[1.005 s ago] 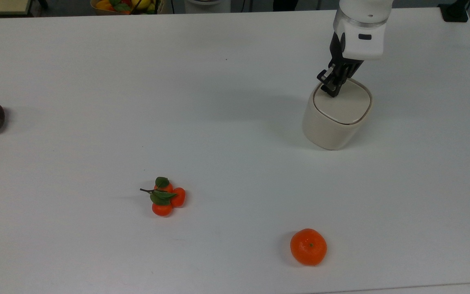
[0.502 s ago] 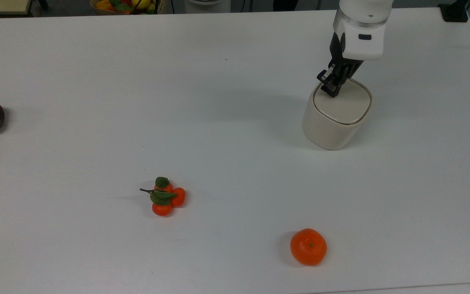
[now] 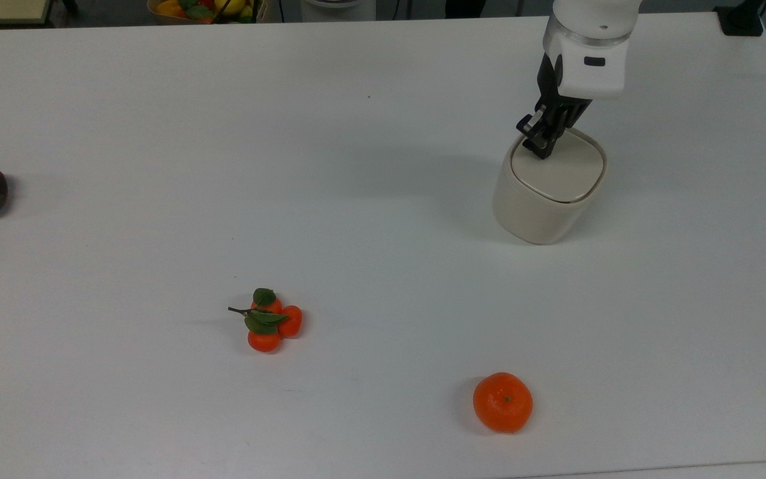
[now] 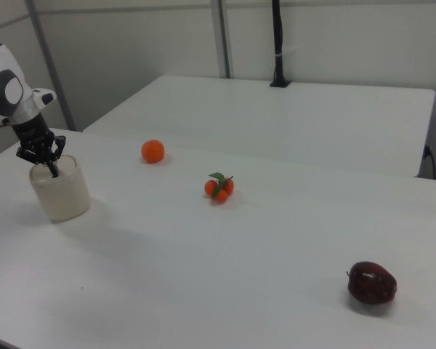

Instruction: Close garbage bin

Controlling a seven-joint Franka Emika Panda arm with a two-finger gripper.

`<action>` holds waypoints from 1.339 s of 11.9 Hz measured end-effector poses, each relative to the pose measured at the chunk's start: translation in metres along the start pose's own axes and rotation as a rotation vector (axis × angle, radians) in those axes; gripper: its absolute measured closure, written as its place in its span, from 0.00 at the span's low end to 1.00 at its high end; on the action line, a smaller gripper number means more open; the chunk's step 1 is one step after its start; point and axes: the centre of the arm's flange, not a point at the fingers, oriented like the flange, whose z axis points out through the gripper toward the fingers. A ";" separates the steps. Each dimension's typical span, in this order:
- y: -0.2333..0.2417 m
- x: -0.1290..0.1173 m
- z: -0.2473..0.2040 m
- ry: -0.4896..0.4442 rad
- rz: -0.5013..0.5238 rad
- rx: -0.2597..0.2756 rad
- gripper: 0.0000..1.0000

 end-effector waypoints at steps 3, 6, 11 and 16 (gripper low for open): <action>0.000 0.000 0.000 0.000 0.000 0.000 0.99; 0.000 0.000 0.000 0.000 0.000 0.000 0.99; 0.000 0.000 0.000 0.001 0.000 0.000 0.99; 0.033 -0.011 -0.022 -0.054 0.054 0.001 0.99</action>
